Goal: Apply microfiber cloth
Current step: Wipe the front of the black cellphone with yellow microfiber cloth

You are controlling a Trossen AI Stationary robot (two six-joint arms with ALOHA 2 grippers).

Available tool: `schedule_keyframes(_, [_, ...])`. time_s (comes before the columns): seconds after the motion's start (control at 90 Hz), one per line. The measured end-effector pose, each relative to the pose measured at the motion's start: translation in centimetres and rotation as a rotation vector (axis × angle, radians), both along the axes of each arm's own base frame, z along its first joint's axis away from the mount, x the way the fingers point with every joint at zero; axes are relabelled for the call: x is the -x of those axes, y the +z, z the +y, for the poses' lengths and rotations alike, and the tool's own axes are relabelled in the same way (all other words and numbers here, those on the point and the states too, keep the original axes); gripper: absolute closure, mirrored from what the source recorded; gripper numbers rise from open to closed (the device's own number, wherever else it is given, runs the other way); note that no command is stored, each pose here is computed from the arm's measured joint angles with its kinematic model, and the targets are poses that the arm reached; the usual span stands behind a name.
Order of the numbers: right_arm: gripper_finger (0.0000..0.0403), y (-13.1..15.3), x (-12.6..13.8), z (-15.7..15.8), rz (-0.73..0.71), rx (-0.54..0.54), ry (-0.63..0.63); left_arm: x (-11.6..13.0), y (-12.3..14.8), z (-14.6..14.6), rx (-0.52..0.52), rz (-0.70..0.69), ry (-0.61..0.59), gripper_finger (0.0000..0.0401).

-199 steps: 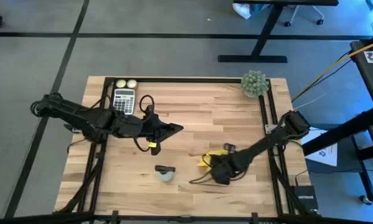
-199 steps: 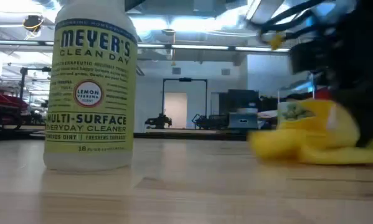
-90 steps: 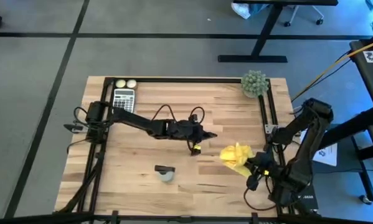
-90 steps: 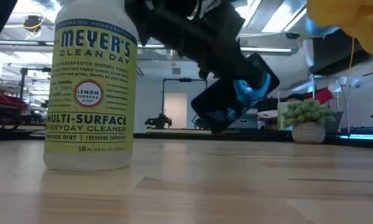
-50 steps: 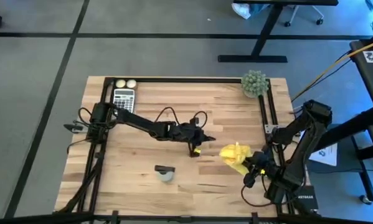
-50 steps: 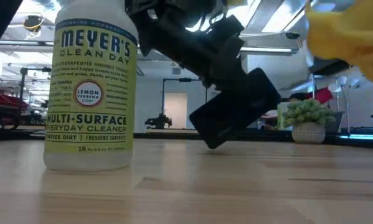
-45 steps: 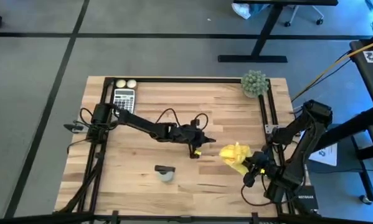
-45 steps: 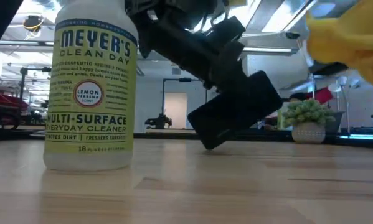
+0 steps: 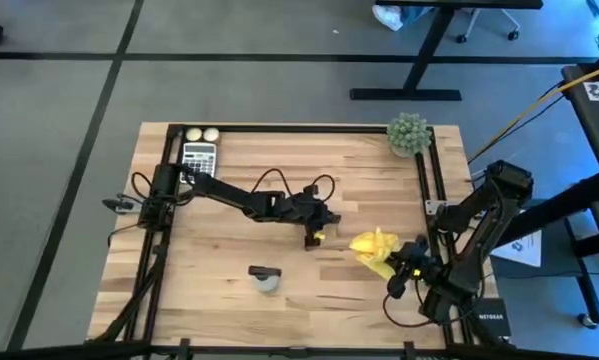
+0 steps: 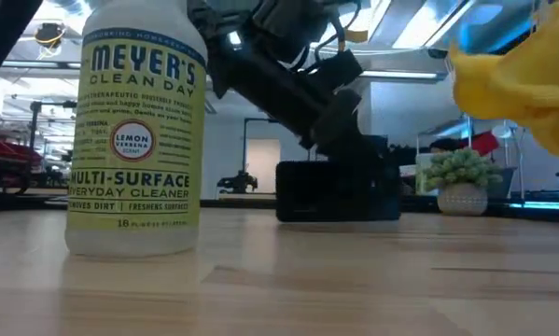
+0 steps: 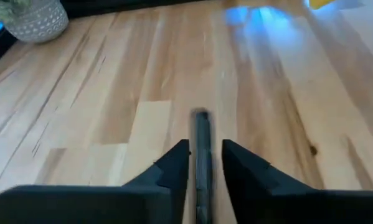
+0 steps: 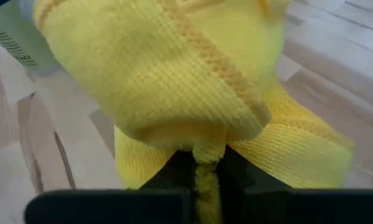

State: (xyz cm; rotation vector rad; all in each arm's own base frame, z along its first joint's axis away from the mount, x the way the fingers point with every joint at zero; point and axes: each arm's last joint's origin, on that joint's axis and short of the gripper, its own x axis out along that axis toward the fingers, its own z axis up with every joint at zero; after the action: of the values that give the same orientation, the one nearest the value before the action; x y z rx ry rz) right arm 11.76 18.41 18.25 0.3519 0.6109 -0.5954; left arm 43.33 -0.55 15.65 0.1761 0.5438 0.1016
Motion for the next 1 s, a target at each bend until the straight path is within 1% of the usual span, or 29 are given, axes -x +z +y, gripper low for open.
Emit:
schedule_keyframes(0.122, [0.0393, 0.0, 0.0, 0.0, -0.004, 0.009, 0.007, 0.0, -0.1, 0.0, -0.025, 0.010, -0.019, 0.0277])
schedule_keyframes(0.311, [0.0393, 0.0, 0.0, 0.0, -0.005, 0.008, 0.007, 0.1, -0.1, -0.4, -0.008, 0.019, -0.022, 0.0254])
schedule_keyframes(0.744, [0.0393, 0.0, -0.1, 0.1, -0.011, -0.004, 0.007, 0.3, -0.2, -2.8, 0.001, 0.025, -0.071, 0.0249])
schedule_keyframes(0.822, [0.0393, 0.0, -0.2, 0.1, -0.015, -0.004, 0.005, 0.4, 0.2, -2.9, 0.003, 0.020, -0.072, 0.0249])
schedule_keyframes(0.922, [0.0393, 0.1, -0.7, -0.1, -0.025, 0.009, 0.002, 1.0, 1.9, -3.2, 0.027, 0.024, -0.039, 0.0249])
schedule_keyframes(1.0, [0.0393, 0.1, -1.6, -0.4, -0.014, 0.029, 0.004, 2.1, 3.1, -3.5, 0.039, 0.081, 0.000, 0.0248])
